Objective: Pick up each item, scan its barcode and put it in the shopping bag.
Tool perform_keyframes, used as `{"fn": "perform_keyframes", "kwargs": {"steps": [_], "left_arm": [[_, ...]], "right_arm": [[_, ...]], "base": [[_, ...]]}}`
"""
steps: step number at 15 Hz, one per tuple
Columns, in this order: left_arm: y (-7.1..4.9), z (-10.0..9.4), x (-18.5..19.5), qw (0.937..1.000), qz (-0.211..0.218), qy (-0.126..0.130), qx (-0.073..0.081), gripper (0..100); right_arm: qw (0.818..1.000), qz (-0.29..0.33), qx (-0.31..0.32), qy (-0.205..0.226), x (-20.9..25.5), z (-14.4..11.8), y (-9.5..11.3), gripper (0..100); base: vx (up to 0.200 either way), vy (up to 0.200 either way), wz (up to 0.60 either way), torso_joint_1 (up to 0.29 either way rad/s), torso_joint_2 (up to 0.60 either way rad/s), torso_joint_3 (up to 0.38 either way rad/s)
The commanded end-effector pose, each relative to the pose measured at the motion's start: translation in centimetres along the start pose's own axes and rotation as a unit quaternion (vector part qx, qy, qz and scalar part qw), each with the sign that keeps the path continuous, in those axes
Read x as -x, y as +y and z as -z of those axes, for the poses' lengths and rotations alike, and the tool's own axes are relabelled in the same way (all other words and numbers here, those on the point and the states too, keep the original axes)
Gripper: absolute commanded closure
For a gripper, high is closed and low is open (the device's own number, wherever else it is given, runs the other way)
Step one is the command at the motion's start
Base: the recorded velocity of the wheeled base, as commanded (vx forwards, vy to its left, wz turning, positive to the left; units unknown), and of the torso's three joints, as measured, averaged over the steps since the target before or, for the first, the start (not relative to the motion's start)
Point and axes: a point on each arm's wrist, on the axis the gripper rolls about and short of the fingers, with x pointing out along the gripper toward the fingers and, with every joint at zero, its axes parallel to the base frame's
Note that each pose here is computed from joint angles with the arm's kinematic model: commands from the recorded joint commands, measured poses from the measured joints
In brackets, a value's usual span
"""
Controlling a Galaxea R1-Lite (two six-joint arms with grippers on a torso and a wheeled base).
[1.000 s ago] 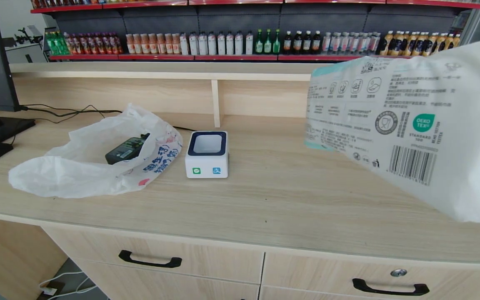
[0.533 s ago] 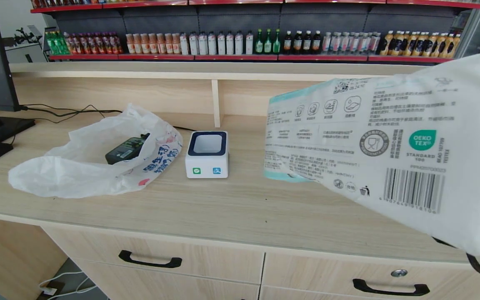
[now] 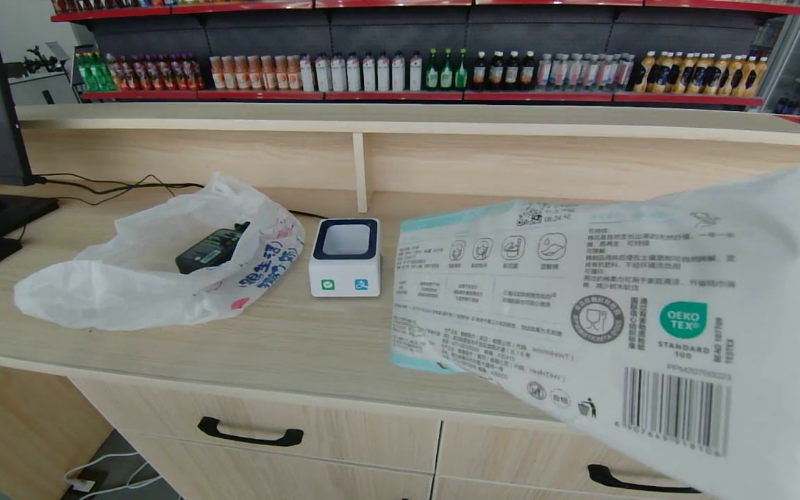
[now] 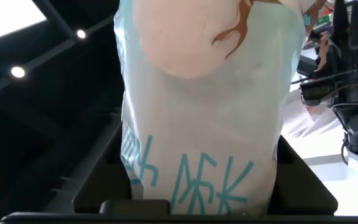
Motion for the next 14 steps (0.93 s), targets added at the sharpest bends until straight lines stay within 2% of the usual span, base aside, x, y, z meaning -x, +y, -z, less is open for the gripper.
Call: {"fn": "perform_keyframes", "kwargs": {"steps": [1, 3, 4, 6, 8, 11, 14], "left_arm": [[0.0, 0.0, 0.0, 1.0, 0.0, 0.0, 0.0, 0], [0.0, 0.0, 0.0, 1.0, 0.0, 0.0, 0.0, 0], [0.0, 0.0, 0.0, 1.0, 0.0, 0.0, 0.0, 0], [0.0, 0.0, 0.0, 1.0, 0.0, 0.0, 0.0, 0], [0.0, 0.0, 0.0, 1.0, 0.0, 0.0, 0.0, 0], [0.0, 0.0, 0.0, 1.0, 0.0, 0.0, 0.0, 0], [0.0, 0.0, 0.0, 1.0, 0.0, 0.0, 0.0, 0]], "right_arm": [[0.999, 0.015, -0.035, 0.0, -0.8, -0.8, -1.0, 100], [0.995, -0.016, -0.092, 0.024, -1.4, -0.8, -0.2, 100], [0.993, -0.031, -0.106, 0.039, -1.4, -0.7, 0.1, 100], [0.992, -0.032, -0.116, 0.042, -1.5, -0.9, -0.1, 100], [0.991, -0.027, -0.124, 0.044, -1.8, -1.1, -0.7, 100], [0.985, -0.012, -0.161, 0.057, -1.5, -1.2, -3.1, 100], [0.982, -0.008, -0.183, 0.055, -1.6, -1.4, -3.3, 100]], "base": [[0.0, 0.0, 0.0, 0.0, 0.0, 0.0], [0.0, 0.0, 0.0, 0.0, 0.0, 0.0], [0.0, 0.0, 0.0, 0.0, 0.0, 0.0], [0.0, 0.0, 0.0, 0.0, 0.0, 0.0], [0.0, 0.0, 0.0, 0.0, 0.0, 0.0], [0.0, 0.0, 0.0, 0.0, 0.0, 0.0], [0.0, 0.0, 0.0, 0.0, 0.0, 0.0]]}}
